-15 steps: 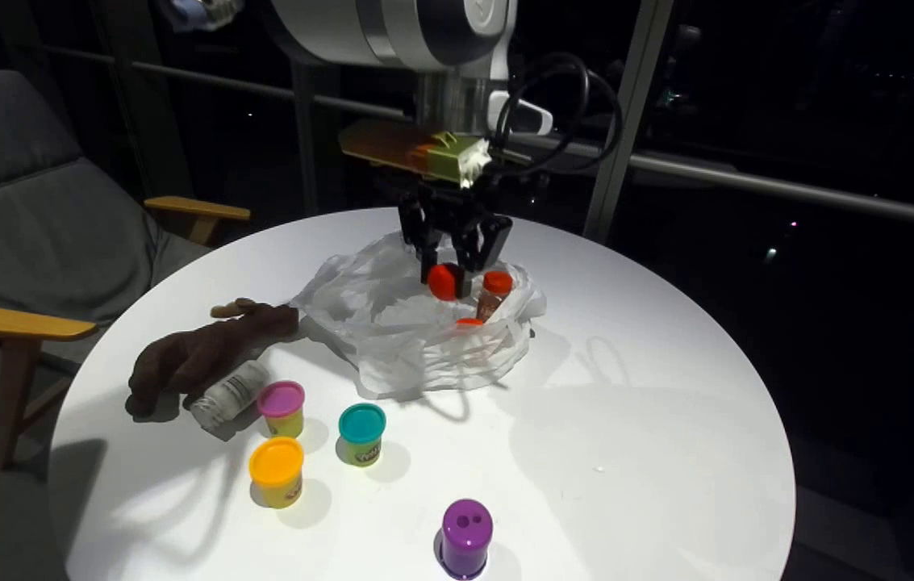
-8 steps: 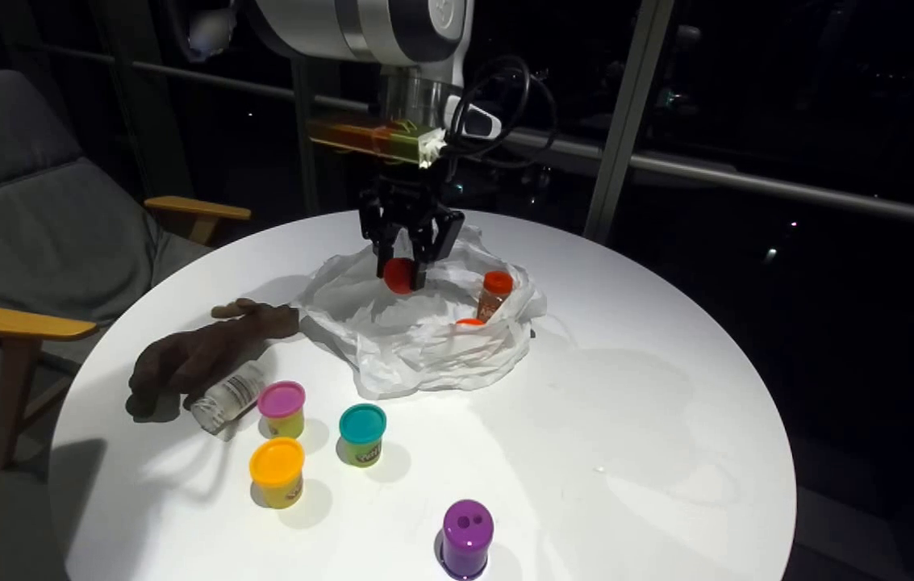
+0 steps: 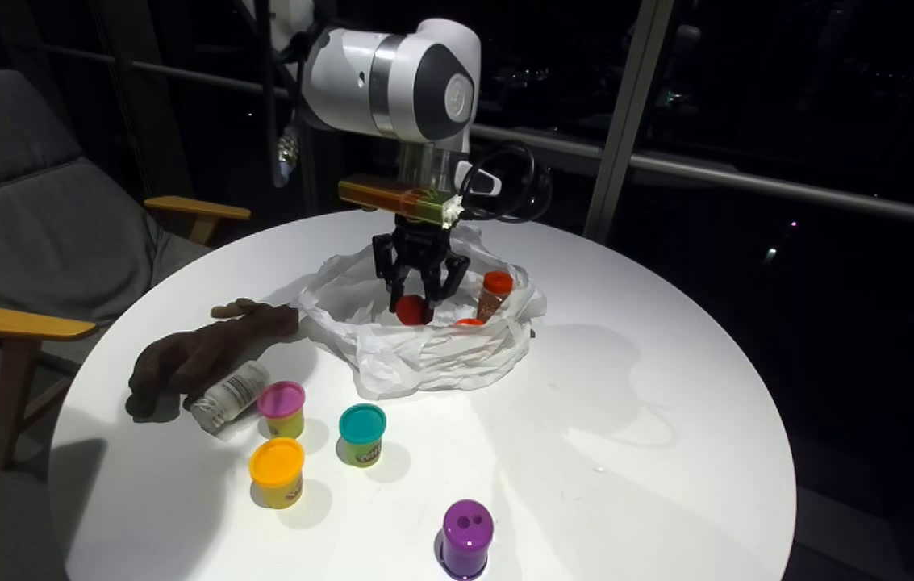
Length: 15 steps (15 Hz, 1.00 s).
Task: Pick up all the objects surrounding the plastic and arrange them on the plastic
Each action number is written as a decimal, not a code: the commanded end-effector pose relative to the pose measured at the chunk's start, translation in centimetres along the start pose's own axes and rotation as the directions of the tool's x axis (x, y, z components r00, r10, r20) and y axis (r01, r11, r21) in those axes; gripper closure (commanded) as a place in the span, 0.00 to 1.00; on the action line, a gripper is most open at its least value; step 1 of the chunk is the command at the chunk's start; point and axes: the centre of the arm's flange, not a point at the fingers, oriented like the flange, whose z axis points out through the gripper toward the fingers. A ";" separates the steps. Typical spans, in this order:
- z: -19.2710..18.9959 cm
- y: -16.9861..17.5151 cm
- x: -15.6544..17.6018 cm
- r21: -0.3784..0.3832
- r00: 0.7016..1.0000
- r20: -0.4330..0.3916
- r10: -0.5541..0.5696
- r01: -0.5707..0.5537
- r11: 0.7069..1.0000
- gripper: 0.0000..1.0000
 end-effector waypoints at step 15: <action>-2.9 -3.0 4.1 0.024 0.988 -0.127 -0.083 0.086 0.996 0.00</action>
